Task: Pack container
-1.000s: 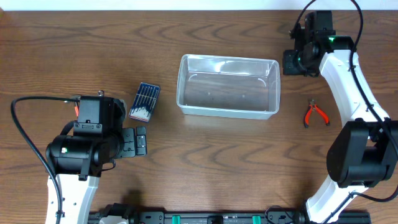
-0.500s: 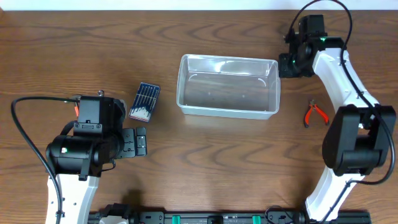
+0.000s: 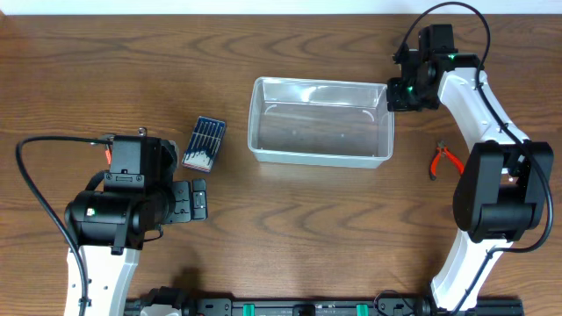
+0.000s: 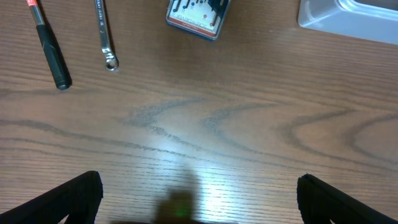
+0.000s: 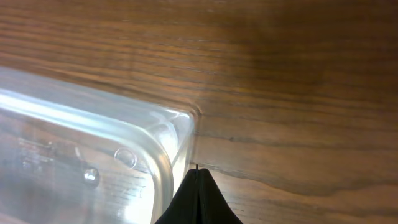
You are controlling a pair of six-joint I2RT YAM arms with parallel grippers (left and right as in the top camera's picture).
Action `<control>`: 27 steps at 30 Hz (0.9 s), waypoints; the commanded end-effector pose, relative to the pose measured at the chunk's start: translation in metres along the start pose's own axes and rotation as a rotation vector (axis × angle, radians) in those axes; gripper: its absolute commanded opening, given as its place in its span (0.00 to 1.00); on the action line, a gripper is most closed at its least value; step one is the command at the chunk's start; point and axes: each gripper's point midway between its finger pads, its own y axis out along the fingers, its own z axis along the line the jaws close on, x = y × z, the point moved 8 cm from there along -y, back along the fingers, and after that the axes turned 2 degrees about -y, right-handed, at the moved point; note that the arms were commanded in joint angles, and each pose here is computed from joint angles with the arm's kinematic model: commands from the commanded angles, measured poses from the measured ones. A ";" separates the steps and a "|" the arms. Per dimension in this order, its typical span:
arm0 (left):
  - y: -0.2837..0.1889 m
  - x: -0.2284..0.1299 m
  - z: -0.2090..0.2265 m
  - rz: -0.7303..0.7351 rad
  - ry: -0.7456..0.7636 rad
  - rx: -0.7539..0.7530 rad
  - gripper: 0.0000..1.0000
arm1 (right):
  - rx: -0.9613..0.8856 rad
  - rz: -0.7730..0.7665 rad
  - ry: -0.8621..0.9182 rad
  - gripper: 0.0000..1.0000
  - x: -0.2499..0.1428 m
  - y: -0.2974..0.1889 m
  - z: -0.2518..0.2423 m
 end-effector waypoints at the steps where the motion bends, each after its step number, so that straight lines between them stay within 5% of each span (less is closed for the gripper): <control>1: -0.004 0.002 -0.001 -0.012 -0.002 -0.002 0.98 | 0.083 -0.028 -0.047 0.01 0.006 -0.004 0.003; 27: -0.004 0.002 -0.001 -0.012 -0.002 -0.002 0.98 | 0.165 -0.054 -0.078 0.02 0.009 -0.005 0.010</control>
